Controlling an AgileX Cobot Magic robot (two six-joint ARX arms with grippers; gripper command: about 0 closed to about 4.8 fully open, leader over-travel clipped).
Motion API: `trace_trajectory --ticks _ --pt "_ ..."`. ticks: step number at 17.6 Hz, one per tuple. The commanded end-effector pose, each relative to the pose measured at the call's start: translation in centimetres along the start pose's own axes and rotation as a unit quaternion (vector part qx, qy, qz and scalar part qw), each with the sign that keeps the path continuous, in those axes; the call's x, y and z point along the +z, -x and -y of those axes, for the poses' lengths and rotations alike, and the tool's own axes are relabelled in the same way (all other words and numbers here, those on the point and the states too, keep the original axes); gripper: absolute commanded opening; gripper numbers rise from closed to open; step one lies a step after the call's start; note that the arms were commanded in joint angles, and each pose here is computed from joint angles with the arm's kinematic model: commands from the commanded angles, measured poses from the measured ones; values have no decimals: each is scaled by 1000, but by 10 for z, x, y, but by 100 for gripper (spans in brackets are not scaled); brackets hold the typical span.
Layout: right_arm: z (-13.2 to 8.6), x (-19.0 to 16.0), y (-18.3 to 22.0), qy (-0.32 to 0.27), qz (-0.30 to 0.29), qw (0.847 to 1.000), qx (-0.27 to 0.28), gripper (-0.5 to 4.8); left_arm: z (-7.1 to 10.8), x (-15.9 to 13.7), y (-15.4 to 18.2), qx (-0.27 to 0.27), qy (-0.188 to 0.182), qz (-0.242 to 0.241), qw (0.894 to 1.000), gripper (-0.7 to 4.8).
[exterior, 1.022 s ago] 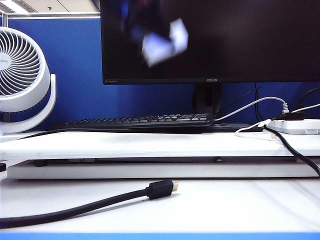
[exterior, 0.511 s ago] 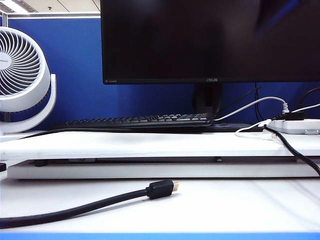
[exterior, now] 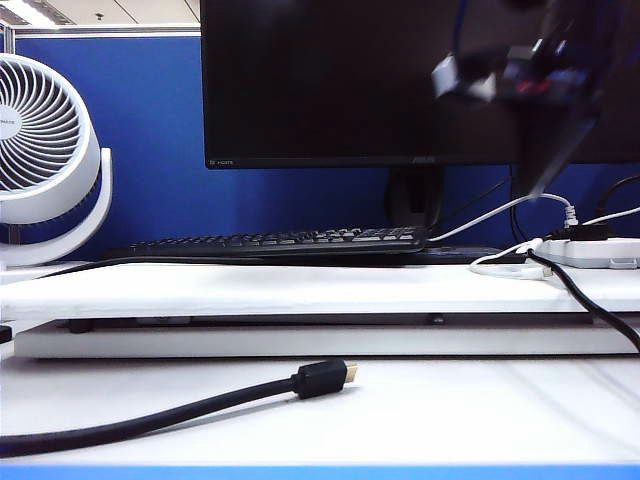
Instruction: Pick up the Type-C charging cable and the charging base, insert one end of the Type-C charger into the corresponding slot on the base, and finally place the plugged-in charger back on the table.
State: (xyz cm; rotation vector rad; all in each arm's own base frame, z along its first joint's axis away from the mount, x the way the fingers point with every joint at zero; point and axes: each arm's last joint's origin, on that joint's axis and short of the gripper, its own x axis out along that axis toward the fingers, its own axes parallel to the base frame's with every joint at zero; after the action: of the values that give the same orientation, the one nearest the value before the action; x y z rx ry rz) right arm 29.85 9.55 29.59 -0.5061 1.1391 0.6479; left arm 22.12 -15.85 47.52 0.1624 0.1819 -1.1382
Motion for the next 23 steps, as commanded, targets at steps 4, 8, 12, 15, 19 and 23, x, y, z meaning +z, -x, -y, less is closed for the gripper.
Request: trace_trajectory --ticks 4,8,12,15,19,23 --pt "-1 13 -33 76 -44 996 -27 182 2 3 3 -2 3 10 1000 -6" --pt "2 14 -49 89 -67 994 -15 182 2 3 3 -2 3 10 1000 -6" --pt "3 14 -58 93 -78 993 -8 182 2 3 3 -3 5 8 1000 -6" --pt "5 14 -67 95 -94 991 -12 181 2 2 3 -3 5 6 1000 -6" --pt "9 14 -76 97 -114 988 -39 180 2 1 3 -4 10 0 1000 -6" --pt "10 17 -76 99 -103 989 -49 179 2 1 3 -5 11 -2 1000 -6"
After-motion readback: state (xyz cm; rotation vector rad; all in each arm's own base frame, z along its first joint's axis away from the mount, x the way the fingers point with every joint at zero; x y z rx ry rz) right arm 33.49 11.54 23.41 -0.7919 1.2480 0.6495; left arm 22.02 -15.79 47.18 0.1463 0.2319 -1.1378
